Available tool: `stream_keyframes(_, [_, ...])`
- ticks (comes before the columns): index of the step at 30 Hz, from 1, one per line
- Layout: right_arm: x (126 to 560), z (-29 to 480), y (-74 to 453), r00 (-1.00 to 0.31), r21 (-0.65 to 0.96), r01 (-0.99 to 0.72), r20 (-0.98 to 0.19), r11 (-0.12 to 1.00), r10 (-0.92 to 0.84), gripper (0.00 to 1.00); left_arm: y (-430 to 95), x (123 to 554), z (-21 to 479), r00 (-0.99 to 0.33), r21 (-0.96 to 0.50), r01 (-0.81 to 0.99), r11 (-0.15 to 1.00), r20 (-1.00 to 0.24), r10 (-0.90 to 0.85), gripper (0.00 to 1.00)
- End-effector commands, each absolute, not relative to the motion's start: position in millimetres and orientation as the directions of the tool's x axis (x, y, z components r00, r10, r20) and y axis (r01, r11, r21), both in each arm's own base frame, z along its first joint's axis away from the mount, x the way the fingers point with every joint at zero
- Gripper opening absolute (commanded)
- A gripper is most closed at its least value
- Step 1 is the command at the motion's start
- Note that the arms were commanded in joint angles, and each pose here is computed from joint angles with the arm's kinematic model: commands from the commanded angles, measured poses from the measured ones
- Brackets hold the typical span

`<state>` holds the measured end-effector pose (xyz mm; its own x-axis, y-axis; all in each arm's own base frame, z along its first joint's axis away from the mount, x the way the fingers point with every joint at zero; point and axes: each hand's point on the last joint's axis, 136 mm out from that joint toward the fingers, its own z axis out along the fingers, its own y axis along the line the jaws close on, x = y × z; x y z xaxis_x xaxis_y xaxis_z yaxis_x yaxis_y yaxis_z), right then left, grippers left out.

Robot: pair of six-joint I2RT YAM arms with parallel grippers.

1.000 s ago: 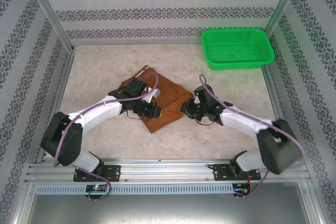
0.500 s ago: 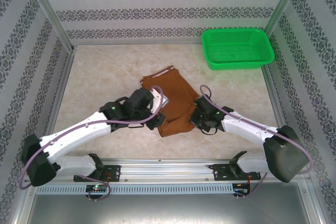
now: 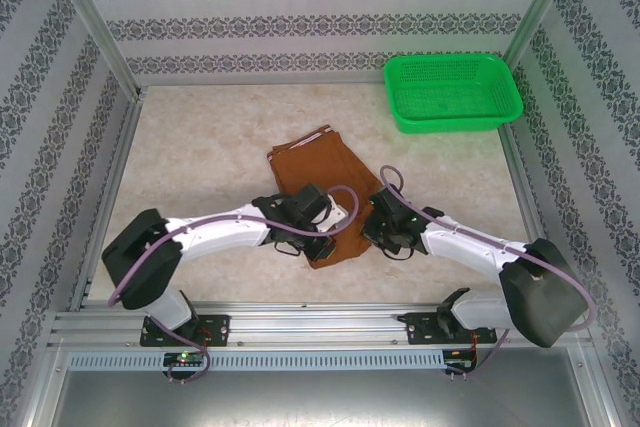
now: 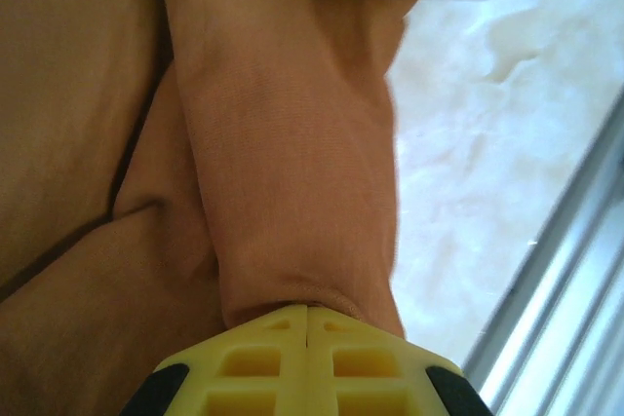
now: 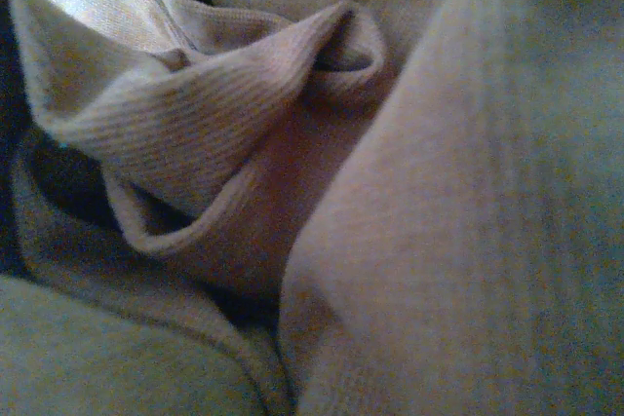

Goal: Roll up the long pants

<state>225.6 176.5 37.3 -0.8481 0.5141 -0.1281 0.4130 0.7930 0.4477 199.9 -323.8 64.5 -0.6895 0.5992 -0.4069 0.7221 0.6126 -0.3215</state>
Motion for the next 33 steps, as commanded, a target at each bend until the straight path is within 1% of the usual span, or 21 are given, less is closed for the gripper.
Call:
stream_keyframes(1, [213.0, 31.2, 174.2, -0.849, 0.436, 0.429, -0.105, 0.791, 0.518, 0.0, -307.1, 207.4, 27.6, -0.686, -0.195, 0.723, 0.663, -0.316, 0.655, 0.02])
stream_keyframes(2, [212.3, 31.6, 173.7, -0.847, 0.437, 0.43, -0.107, 0.79, 0.521, 0.0, -303.2, 212.6, 23.6, -0.689, -0.153, 0.717, 0.68, -0.308, 0.657, 0.02])
stream_keyframes(4, [211.2, 31.8, 173.1, -0.846, 0.439, 0.431, -0.107, 0.788, 0.522, 0.0, -303.8, 216.1, 31.2, -0.649, -0.076, 0.739, 0.669, -0.346, 0.678, 0.03])
stream_keyframes(6, [210.6, 32.7, 172.9, -0.848, 0.437, 0.429, -0.108, 0.791, 0.519, 0.0, -312.1, 213.9, 57.6, -0.538, 0.051, 0.789, 0.612, -0.425, 0.728, 0.11])
stream_keyframes(7, [210.1, 32.9, 172.9, -0.85, 0.435, 0.426, -0.107, 0.793, 0.516, 0.0, -317.2, 210.2, 73.6, -0.463, 0.128, 0.809, 0.574, -0.463, 0.755, 0.13])
stream_keyframes(9, [210.5, 34.3, 173.0, -0.85, 0.439, 0.424, -0.109, 0.792, 0.516, 0.0, -324.2, 204.2, 101.5, -0.351, 0.244, 0.814, 0.527, -0.516, 0.781, 0.23])
stream_keyframes(11, [210.6, 34.5, 172.8, -0.852, 0.437, 0.42, -0.113, 0.795, 0.512, 0.0, -329.4, 196.6, 121.6, -0.263, 0.329, 0.808, 0.489, -0.542, 0.799, 0.33])
stream_keyframes(13, [210.4, 34.9, 174.4, -0.853, 0.445, 0.418, -0.108, 0.792, 0.511, 0.0, -331.5, 189.2, 124.9, -0.219, 0.366, 0.811, 0.457, -0.534, 0.817, 0.42])
stream_keyframes(14, [210.2, 35.0, 175.4, -0.854, 0.447, 0.416, -0.107, 0.792, 0.509, 0.0, -332.8, 184.8, 121.5, -0.194, 0.382, 0.817, 0.431, -0.522, 0.831, 0.44])
stream_keyframes(16, [209.1, 35.0, 176.0, -0.856, 0.448, 0.412, -0.109, 0.794, 0.505, 0.0, -337.1, 177.7, 114.2, -0.148, 0.425, 0.818, 0.389, -0.496, 0.855, 0.44])
stream_keyframes(18, [208.7, 35.5, 176.5, -0.857, 0.453, 0.408, -0.108, 0.793, 0.503, 0.0, -342.1, 168.0, 100.2, -0.087, 0.464, 0.828, 0.316, -0.45, 0.889, 0.48])
stream_keyframes(22, [207.3, 37.8, 176.5, -0.855, 0.467, 0.405, -0.111, 0.786, 0.506, 0.0, -348.0, 165.6, 80.4, -0.035, 0.502, 0.826, 0.256, -0.407, 0.913, 0.48])
stream_keyframes(25, [207.3, 40.9, 175.2, -0.854, 0.47, 0.401, -0.12, 0.786, 0.507, 0.0, -350.3, 167.8, 70.4, -0.012, 0.525, 0.821, 0.225, -0.378, 0.926, 0.48])
stream_keyframes(26, [207.7, 42.2, 174.9, -0.853, 0.473, 0.398, -0.124, 0.786, 0.506, 0.0, -349.0, 171.8, 66.7, -0.011, 0.55, 0.806, 0.218, -0.355, 0.935, 0.48])
stream_keyframes(30, [207.9, 42.9, 175.3, -0.854, 0.479, 0.393, -0.127, 0.785, 0.505, 0.0, -343.5, 182.1, 38.5, 0.023, 0.619, 0.774, 0.133, -0.237, 0.971, 0.49])
stream_keyframes(32, [207.5, 41.7, 175.8, -0.855, 0.48, 0.393, -0.125, 0.785, 0.504, 0.0, -340.9, 187.7, 19.9, 0.004, 0.614, 0.779, 0.124, -0.204, 0.979, 0.49])
stream_keyframes(33, [207.2, 40.8, 176.0, -0.856, 0.479, 0.392, -0.123, 0.785, 0.502, 0.0, -339.3, 192.8, 10.9, -0.018, 0.614, 0.777, 0.139, -0.2, 0.98, 0.49])
